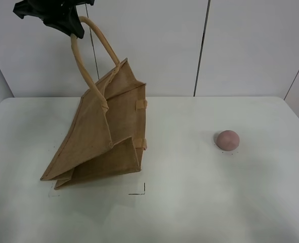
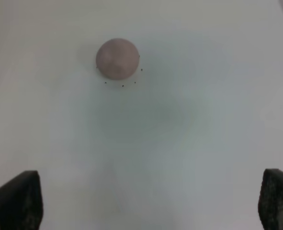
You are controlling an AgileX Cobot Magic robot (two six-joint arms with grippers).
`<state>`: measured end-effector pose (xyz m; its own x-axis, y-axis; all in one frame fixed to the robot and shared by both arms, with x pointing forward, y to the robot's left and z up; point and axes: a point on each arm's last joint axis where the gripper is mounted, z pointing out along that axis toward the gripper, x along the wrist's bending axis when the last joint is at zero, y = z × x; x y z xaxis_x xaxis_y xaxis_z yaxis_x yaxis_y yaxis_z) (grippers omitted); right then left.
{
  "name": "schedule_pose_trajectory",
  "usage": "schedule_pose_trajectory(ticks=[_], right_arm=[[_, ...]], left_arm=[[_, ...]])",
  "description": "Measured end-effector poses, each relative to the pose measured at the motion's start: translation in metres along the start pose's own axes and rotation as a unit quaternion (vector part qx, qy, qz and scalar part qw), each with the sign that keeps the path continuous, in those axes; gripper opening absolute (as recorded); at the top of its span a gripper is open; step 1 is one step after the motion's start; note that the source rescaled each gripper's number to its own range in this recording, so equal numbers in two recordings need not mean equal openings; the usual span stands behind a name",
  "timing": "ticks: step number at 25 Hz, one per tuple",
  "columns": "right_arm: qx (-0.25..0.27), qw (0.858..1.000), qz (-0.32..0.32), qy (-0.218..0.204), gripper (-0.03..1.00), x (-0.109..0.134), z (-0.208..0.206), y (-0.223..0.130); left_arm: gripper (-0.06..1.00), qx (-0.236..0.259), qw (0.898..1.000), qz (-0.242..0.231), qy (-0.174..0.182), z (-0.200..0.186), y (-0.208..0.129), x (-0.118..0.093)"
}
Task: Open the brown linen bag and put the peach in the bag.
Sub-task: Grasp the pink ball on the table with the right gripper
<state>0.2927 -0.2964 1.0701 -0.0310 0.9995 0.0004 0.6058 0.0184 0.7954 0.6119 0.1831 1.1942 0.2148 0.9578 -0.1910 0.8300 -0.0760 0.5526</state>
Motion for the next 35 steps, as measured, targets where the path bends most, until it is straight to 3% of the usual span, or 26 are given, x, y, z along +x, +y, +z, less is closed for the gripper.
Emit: schedule_pose_trajectory(ticks=[5, 11, 14, 19, 22, 26, 35], right_arm=[[0.107, 0.994, 0.004, 0.002, 1.00, -0.002, 0.055, 0.046], [0.240, 0.971, 0.013, 0.009, 1.00, -0.004, 0.153, 0.090], [0.273, 0.962, 0.011, 0.010, 1.00, -0.005, 0.199, 0.108], [0.304, 0.952, -0.007, 0.019, 1.00, -0.005, 0.269, 0.125], [0.317, 0.947, -0.029, 0.032, 1.00, 0.010, 0.302, 0.129], [0.326, 0.943, -0.046, 0.047, 1.00, 0.029, 0.331, 0.130], [0.347, 0.936, -0.036, 0.040, 1.00, 0.030, 0.378, 0.104]], left_arm=[[0.00, 0.000, 1.000, 0.005, -0.003, 0.000, 0.000, -0.001], [0.00, 0.000, 1.000, 0.006, -0.004, 0.000, 0.000, -0.001], [0.00, 0.001, 1.000, 0.005, -0.004, 0.000, 0.000, -0.001], [0.00, 0.001, 1.000, 0.005, -0.005, 0.000, 0.000, -0.001], [0.00, 0.001, 1.000, 0.007, -0.005, 0.000, 0.000, -0.001], [0.00, 0.001, 1.000, 0.008, -0.005, 0.000, 0.000, -0.001], [0.00, 0.001, 1.000, 0.008, -0.005, 0.000, 0.000, -0.001]])
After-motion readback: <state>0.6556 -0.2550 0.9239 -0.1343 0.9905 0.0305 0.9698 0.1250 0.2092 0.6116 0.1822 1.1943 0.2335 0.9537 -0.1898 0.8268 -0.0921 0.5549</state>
